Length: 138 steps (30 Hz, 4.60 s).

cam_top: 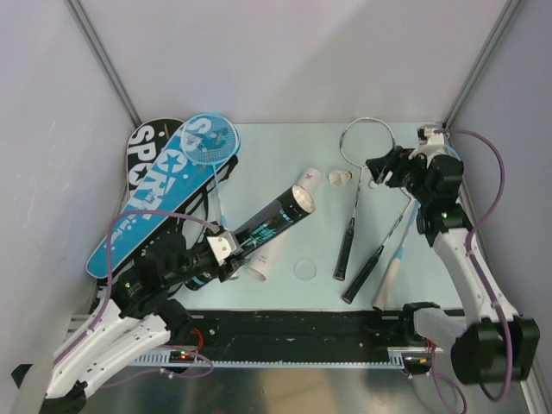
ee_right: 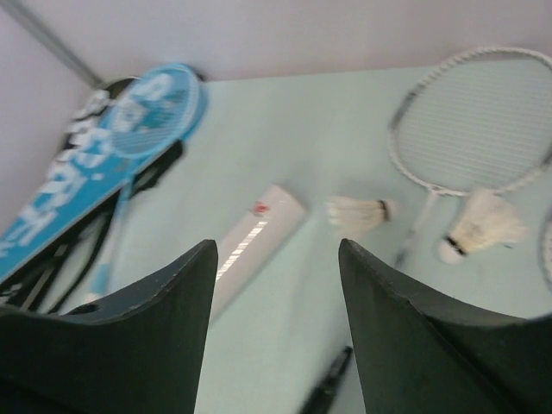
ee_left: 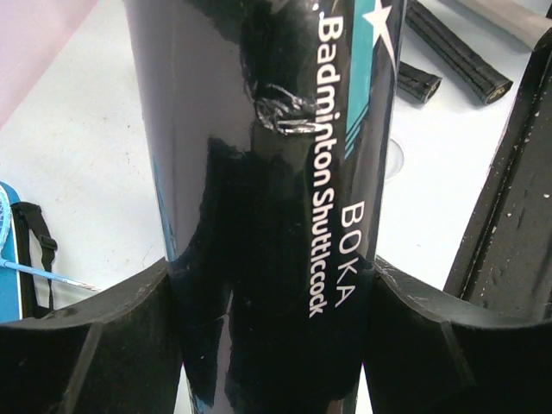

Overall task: Pack up the badminton gear
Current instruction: Pick up the shuttlecock at the center of the board, then place the shuttlecock at the shuttle tube.

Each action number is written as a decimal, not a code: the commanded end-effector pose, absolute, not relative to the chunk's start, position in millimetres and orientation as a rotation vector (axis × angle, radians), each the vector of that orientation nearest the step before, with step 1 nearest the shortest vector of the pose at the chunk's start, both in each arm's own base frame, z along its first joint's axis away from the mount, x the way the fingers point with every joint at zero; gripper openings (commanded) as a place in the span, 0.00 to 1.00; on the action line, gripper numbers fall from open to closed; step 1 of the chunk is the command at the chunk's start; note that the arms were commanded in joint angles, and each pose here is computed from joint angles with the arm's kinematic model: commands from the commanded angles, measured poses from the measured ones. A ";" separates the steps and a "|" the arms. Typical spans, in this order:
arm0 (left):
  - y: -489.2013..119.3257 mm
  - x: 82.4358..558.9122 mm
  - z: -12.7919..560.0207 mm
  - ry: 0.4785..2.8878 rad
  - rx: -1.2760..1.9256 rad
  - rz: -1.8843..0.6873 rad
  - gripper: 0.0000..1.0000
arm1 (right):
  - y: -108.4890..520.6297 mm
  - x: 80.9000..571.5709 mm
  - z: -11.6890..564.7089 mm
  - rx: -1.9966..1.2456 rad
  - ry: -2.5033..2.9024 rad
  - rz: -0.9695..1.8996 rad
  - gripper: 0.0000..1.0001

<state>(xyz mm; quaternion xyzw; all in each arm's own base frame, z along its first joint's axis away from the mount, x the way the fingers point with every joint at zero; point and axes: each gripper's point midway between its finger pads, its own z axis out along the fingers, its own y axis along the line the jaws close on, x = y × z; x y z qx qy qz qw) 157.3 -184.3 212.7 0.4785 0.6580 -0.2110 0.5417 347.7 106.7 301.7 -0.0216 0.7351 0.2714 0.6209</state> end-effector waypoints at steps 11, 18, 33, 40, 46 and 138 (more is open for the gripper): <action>-201.9 147.5 242.6 1.440 1.091 -0.639 0.38 | 8.5 472.5 206.6 0.082 1.960 0.568 0.67; -200.5 148.2 244.1 1.427 1.084 -0.628 0.38 | -16.5 505.1 169.6 0.135 2.036 0.696 0.72; -201.2 152.0 238.6 1.445 1.090 -0.614 0.39 | -10.0 538.0 109.4 0.140 2.156 0.984 0.70; -200.2 152.5 238.3 1.444 1.087 -0.607 0.39 | -3.6 524.6 97.0 0.123 2.210 1.035 0.62; -199.7 153.4 237.2 1.449 1.085 -0.602 0.39 | -3.5 510.8 98.4 0.114 2.231 1.054 0.48; -191.0 169.6 217.7 1.518 1.093 -0.485 0.39 | 223.9 202.8 424.0 -0.700 1.590 0.995 0.00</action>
